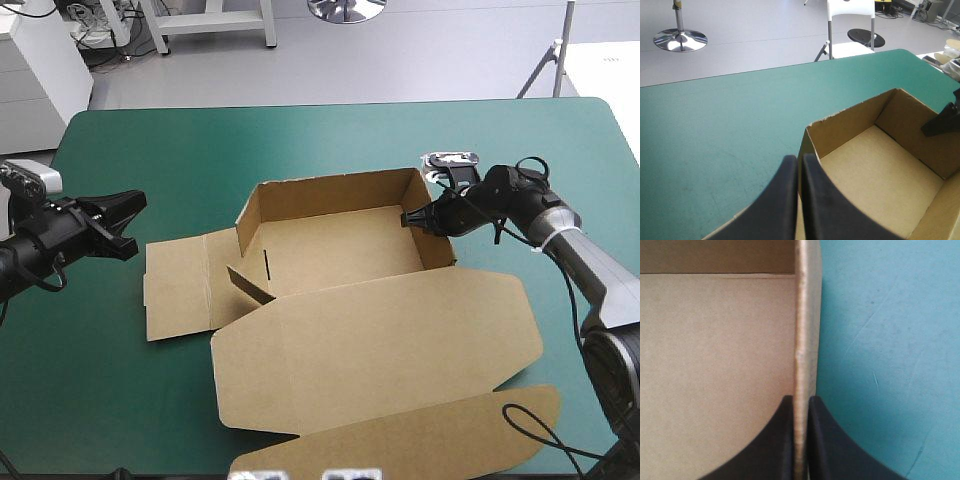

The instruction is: Fold the box

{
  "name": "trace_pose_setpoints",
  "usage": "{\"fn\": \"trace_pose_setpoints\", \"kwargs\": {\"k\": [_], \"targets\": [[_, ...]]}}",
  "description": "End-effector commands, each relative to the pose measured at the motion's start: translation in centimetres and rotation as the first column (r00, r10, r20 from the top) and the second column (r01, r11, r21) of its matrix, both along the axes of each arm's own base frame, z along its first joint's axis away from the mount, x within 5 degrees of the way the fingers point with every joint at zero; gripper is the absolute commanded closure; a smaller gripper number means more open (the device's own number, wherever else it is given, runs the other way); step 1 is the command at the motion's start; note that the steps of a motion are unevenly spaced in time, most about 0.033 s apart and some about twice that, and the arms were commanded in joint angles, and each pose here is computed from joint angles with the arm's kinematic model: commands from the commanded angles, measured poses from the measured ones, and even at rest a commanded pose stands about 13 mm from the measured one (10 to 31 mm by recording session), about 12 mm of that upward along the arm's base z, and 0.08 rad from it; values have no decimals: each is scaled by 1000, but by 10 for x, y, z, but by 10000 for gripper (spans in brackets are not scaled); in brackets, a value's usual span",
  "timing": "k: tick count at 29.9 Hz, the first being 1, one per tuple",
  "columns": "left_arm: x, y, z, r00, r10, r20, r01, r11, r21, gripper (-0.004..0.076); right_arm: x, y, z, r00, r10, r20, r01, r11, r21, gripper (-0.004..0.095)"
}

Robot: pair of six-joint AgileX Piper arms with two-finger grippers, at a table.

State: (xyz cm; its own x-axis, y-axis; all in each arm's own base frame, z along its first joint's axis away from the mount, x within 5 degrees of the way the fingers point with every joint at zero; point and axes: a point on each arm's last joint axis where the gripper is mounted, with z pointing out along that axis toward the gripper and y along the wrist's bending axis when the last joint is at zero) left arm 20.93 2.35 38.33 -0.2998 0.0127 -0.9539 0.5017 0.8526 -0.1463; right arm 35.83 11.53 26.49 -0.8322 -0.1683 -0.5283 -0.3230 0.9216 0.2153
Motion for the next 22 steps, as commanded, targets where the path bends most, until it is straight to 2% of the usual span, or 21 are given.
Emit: {"fn": "trace_pose_setpoints", "kwargs": {"k": [1, 5, 11, 14, 17, 19, 20, 22], "targets": [[-2, -4, 15, 998, -2, 62, 4, 999, -33, 715, 2, 1, 25, 993, -21, 119, 15, 998, 54, 874], [-2, -4, 15, 998, -2, 58, 4, 1000, -25, 715, 2, 2, 26, 992, 2, 129, -8, 999, 53, 767], [-3, -4, 15, 998, -7, 57, 8, 1000, -25, 715, 4, 7, 39, 985, 41, 166, -56, 995, 86, 468], [-3, -5, 14, 998, -17, 53, 19, 1000, -25, 715, 5, 8, 55, 981, 68, 181, -83, 993, 82, 351], [-3, -5, 14, 998, -20, 53, 21, 999, -25, 715, 2, 10, 74, 982, 101, 158, -115, 989, 88, 308], [-3, -5, 14, 998, -21, 52, 23, 999, -25, 715, -2, 8, 86, 992, 88, 90, -96, 992, 87, 308], [-4, -5, 14, 998, -23, 52, 25, 999, -25, 715, -6, 5, 91, 996, 80, 40, -82, 995, 61, 308], [-4, -6, 14, 998, -31, 50, 33, 999, -26, 715, -14, -2, 97, 994, 92, -53, -94, 995, -36, 308]]}}
